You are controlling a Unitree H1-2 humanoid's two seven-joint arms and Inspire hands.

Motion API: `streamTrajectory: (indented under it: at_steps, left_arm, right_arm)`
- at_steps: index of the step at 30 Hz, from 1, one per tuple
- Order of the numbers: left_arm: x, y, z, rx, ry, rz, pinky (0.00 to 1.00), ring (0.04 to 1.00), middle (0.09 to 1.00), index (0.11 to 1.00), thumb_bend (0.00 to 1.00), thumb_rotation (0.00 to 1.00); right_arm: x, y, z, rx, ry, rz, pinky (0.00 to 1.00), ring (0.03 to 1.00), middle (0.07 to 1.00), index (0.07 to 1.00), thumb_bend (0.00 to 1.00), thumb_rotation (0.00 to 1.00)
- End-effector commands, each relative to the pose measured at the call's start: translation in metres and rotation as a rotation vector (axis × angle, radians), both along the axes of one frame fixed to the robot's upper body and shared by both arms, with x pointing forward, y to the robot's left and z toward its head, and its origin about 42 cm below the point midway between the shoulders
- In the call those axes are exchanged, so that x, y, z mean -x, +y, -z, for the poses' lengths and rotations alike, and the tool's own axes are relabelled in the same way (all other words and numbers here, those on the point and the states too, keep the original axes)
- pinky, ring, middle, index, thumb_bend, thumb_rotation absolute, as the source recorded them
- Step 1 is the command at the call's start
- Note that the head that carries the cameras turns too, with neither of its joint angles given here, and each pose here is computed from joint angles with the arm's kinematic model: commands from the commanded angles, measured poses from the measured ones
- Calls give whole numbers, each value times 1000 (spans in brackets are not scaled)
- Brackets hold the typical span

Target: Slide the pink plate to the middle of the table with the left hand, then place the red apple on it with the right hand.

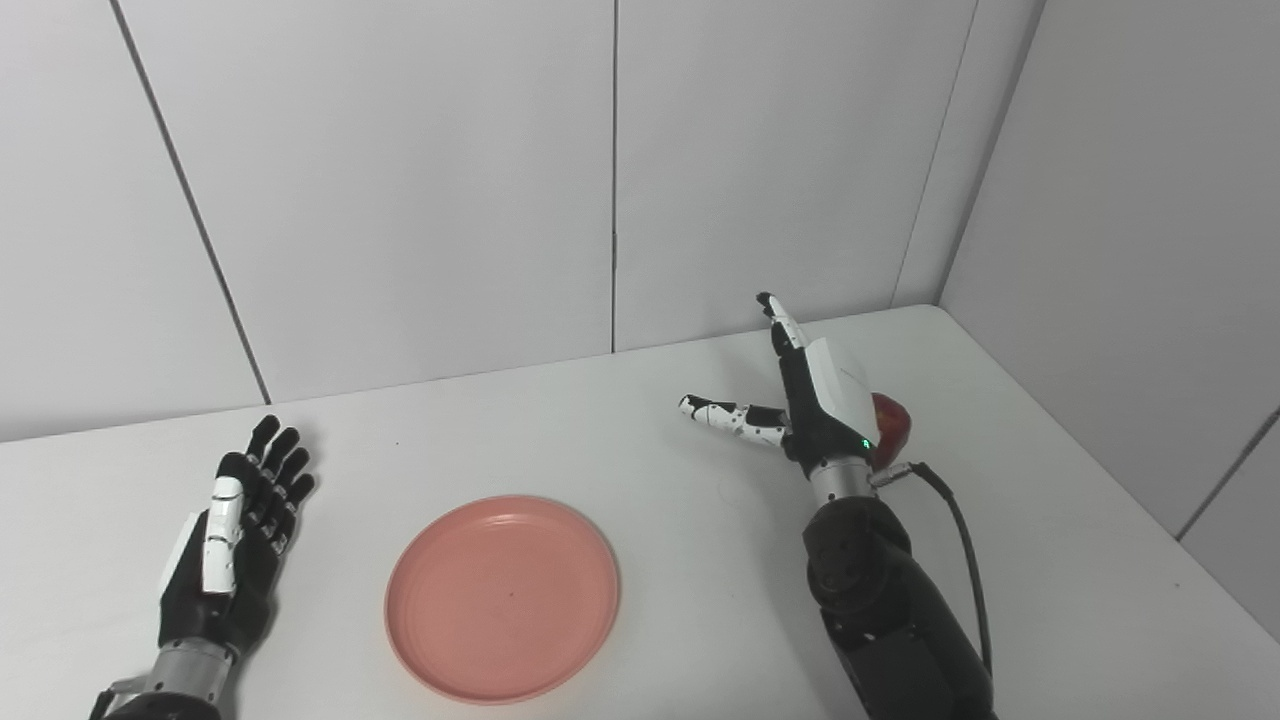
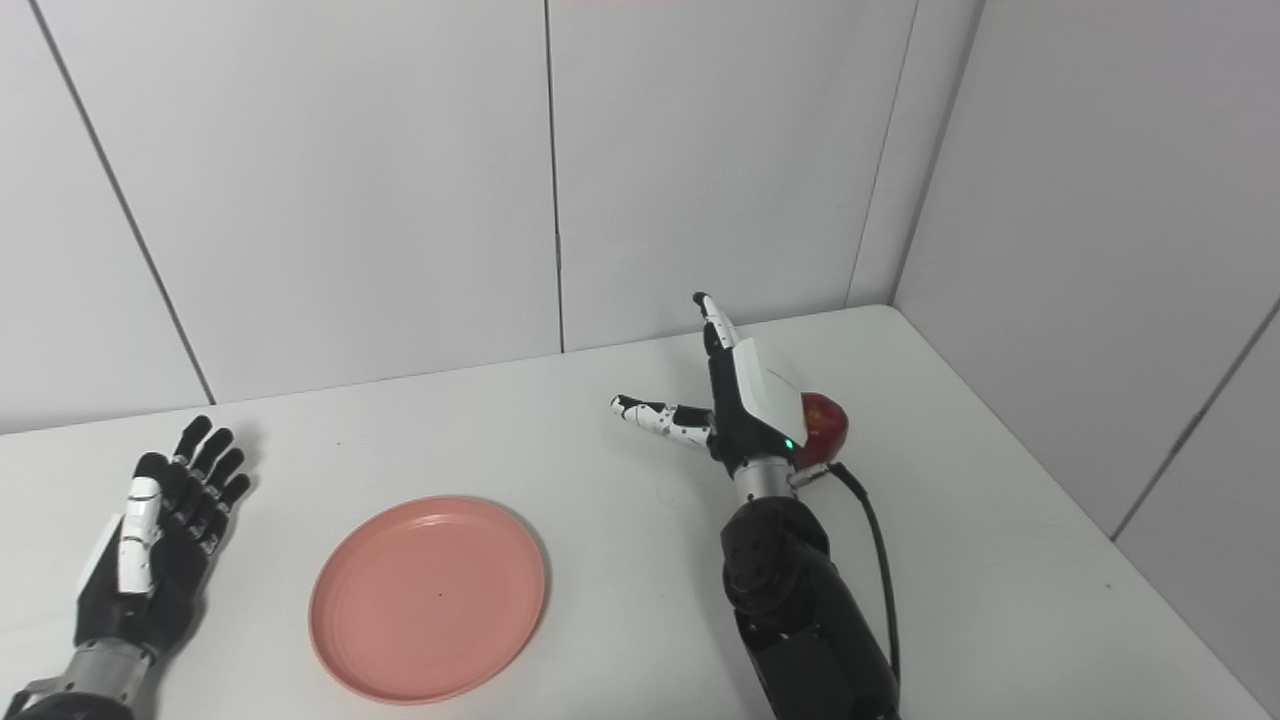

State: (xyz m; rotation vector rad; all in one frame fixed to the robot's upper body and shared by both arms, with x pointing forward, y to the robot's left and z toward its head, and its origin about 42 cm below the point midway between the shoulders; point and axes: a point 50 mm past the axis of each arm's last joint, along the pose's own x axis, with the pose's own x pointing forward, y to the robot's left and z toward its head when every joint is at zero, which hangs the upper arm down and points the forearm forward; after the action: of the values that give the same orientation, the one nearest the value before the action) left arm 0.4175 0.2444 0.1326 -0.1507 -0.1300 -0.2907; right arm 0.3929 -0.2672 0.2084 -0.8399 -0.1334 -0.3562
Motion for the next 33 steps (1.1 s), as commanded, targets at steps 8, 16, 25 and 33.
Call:
streamTrajectory:
  at_steps: [8,16,25,33]
  left_arm:
    - [1,1,-15,-5,-38,-6,1000,1000,1000,1000,576,1000]
    - [3,-1,-21,-12,-45,1,1000,1000,1000,1000,583,1000]
    - [6,-4,-27,-5,-46,0,1000,1000,1000,1000,581,1000]
    - [9,-5,-27,2,-51,1,1000,1000,1000,1000,569,1000]
  right_arm:
    - [-5,-25,-30,114,-69,122,874,902,927,950,901,397]
    - [1,-54,-34,179,-99,219,888,900,918,939,905,364]
    - [8,-79,-40,180,-107,289,870,901,924,942,914,348]
    - [7,-90,-35,156,-22,345,831,887,911,928,961,337]
